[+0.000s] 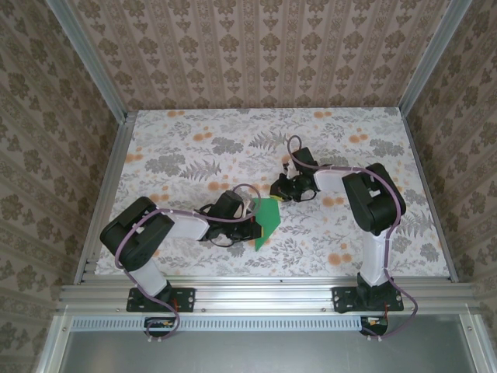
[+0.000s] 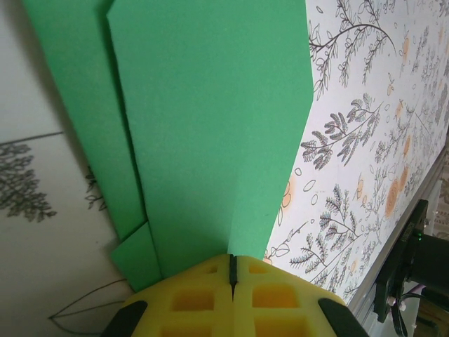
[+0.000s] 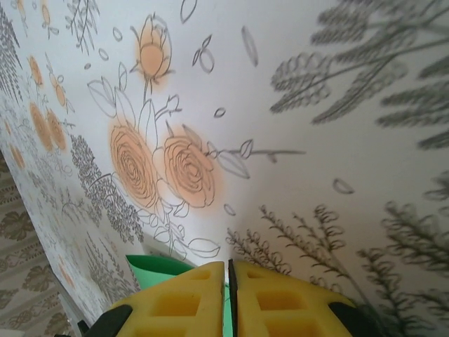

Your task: Fold a paper plane with a square sheet of paper (pick it up from the middle)

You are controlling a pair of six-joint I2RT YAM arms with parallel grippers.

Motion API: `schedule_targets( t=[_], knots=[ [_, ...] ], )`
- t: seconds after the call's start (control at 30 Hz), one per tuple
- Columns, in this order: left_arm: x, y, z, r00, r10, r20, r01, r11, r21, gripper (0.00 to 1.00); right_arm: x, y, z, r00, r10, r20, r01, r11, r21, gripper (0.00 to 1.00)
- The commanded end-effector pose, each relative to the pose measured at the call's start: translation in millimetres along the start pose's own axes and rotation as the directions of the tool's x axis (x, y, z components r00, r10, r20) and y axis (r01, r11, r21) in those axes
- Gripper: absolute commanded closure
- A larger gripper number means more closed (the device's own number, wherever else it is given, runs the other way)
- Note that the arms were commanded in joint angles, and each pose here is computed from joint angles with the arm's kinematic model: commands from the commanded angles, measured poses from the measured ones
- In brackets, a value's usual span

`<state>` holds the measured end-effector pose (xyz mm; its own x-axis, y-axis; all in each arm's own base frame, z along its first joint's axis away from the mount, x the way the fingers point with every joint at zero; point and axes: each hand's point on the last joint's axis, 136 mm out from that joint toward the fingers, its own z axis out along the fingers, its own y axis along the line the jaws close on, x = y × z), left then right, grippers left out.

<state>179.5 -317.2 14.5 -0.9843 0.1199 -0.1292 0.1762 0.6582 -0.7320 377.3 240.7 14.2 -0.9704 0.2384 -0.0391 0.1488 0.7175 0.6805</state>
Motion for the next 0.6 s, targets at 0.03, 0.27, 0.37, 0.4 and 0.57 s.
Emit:
schedule_targets(
  t=[0.03,0.27,0.37,0.4,0.57],
  knots=[
    [73.9,78.8,-3.5,0.966,-0.159,-0.205,0.097,0.954,-0.283,1.0,-21.5,-8.9,-13.9,0.997,-0.01,0.077,0.007,0.999,0.033,0.87],
    [69.8,65.8,-3.0,0.962,-0.063,-0.266,-0.004,0.97,-0.242,1.0,-6.7,14.3,-59.0,0.989,-0.067,0.129,0.069,0.998,-0.013,0.84],
    [65.7,59.2,-3.2,0.96,-0.039,-0.276,-0.027,0.972,-0.232,1.0,10.1,14.7,-72.3,0.987,-0.07,0.143,0.074,0.997,-0.025,0.84],
    [64.0,58.2,-3.5,0.961,-0.036,-0.274,-0.029,0.972,-0.231,1.0,16.9,17.2,-72.8,0.988,-0.068,0.139,0.075,0.996,-0.045,0.84],
    [58.4,53.5,-2.6,0.964,-0.026,-0.263,-0.034,0.975,-0.221,1.0,60.7,30.6,-50.9,0.996,-0.079,0.048,0.085,0.989,-0.122,0.85]
  ],
)
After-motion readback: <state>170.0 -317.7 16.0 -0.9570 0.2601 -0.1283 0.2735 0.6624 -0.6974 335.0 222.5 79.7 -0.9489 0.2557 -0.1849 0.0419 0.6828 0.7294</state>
